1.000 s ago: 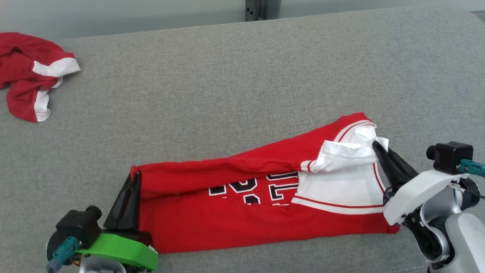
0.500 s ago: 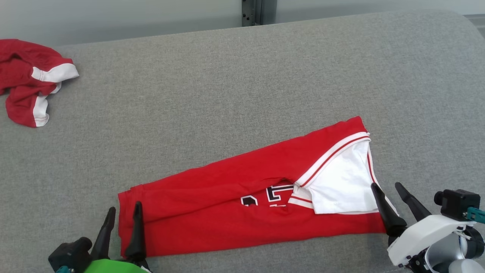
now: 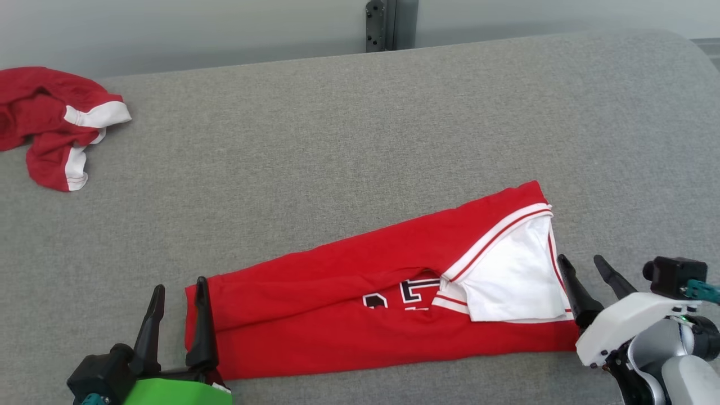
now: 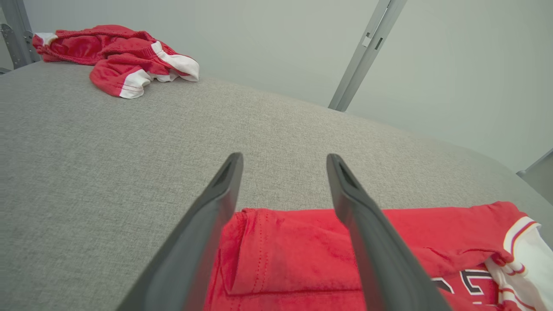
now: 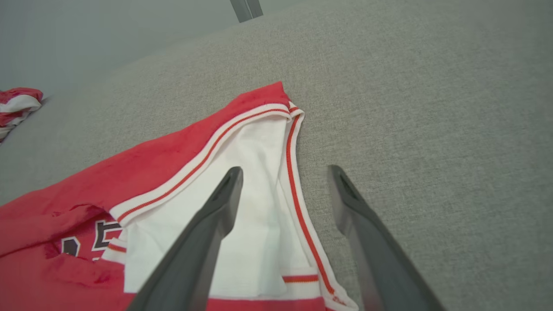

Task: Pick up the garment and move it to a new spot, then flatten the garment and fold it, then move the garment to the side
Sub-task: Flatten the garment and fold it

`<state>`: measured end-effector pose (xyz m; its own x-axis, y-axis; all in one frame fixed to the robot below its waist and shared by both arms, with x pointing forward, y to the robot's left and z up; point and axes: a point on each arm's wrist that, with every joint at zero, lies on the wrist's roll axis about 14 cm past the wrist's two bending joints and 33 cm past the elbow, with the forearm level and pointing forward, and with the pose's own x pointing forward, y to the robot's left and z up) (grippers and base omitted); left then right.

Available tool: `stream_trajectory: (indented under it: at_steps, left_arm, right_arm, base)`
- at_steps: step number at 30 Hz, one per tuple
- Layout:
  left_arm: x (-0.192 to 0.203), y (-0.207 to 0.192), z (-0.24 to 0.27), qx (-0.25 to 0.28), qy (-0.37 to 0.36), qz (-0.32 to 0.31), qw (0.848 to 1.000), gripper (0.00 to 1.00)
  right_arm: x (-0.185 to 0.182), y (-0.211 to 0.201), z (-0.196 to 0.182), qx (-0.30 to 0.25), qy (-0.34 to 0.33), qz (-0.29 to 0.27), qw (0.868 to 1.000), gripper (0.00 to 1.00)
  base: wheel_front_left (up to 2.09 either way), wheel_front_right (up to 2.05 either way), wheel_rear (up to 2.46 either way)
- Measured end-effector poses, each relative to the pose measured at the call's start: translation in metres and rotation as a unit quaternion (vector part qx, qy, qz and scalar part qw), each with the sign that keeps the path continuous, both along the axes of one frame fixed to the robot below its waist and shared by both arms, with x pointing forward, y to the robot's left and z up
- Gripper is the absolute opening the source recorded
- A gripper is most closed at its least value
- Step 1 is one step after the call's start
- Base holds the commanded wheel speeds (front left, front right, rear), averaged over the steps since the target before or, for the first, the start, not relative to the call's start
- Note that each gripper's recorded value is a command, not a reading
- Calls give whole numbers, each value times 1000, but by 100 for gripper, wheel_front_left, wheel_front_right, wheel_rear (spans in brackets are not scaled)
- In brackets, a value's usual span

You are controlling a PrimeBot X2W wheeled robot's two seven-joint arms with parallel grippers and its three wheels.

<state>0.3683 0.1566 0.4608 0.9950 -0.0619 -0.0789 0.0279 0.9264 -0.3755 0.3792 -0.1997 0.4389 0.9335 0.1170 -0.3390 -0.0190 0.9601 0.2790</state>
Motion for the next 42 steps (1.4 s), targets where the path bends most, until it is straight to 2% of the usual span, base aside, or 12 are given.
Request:
stream_trajectory:
  at_steps: [9,18,19,20,21,22,27,31,36,42]
  left_arm:
    - [-13,27,-1,14,0,49,999,100]
    - [-24,40,1,17,-4,69,997,100]
    - [-24,40,1,18,-4,69,997,100]
    - [-24,39,1,18,-4,68,998,100]
    - [-24,38,1,18,-4,66,998,100]
    - [-23,37,1,20,-6,62,998,100]
    - [-18,25,2,19,-10,44,999,100]
    - [-13,14,2,18,-12,25,999,100]
    - [-5,-5,3,14,-16,-3,1000,100]
    - [3,-26,3,10,-19,-35,999,100]
  right_arm:
    - [15,19,-42,-38,68,51,996,100]
    - [15,34,-64,-43,109,77,990,100]
    - [15,36,-64,-45,109,81,990,60]
    - [15,38,-64,-47,110,85,989,34]
    - [15,39,-64,-48,110,88,989,21]
    - [15,41,-63,-49,109,91,989,0]
    - [19,40,-55,-51,95,91,990,0]
    - [25,20,-41,-49,76,62,994,0]
    - [27,-42,-15,-71,45,-5,996,0]
    - [14,-105,13,-91,16,-80,992,0]
  base:
    - [0,0,0]
    - [0,0,0]
    - [0,0,0]
    - [0,0,0]
    - [0,0,0]
    - [0,0,0]
    - [0,0,0]
    - [0,0,0]
    - [0,0,0]
    - [0,0,0]
